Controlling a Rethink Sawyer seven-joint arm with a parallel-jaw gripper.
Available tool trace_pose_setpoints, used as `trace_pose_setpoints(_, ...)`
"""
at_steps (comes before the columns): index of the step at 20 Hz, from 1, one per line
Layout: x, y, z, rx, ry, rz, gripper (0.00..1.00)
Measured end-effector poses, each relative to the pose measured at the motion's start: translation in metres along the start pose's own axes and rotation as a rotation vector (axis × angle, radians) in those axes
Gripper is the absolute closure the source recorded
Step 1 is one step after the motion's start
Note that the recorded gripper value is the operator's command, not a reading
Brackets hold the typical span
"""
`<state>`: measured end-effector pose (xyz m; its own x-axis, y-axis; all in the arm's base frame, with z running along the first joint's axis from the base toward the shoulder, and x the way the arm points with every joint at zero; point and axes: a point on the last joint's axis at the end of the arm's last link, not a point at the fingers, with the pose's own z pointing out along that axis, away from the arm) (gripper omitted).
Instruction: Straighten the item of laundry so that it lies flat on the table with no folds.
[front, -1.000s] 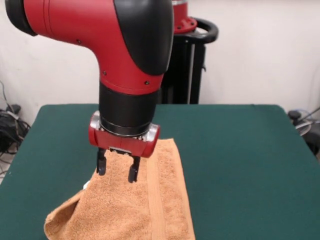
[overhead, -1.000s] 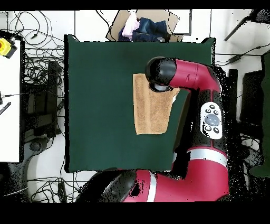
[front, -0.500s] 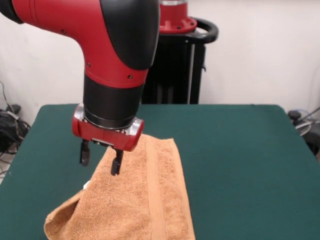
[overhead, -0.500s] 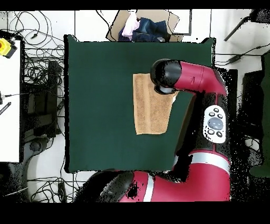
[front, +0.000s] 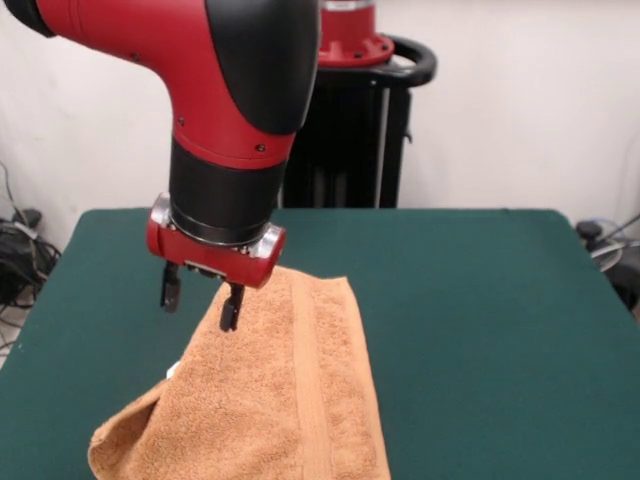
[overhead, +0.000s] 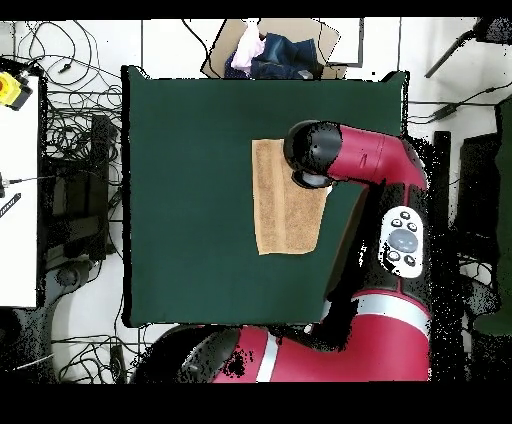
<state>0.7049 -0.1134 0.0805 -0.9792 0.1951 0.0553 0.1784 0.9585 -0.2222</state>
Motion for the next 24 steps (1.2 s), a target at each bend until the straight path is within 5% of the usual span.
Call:
trace_pose_setpoints(8,0.016,0.004,0.007,0.01,0.037,0.019,0.0)
trace_pose_setpoints(15,0.019,-0.019,0.01,0.029,0.046,0.046,0.0)
trace_pose_setpoints(24,0.008,-0.119,0.048,0.01,0.035,0.187,0.0)
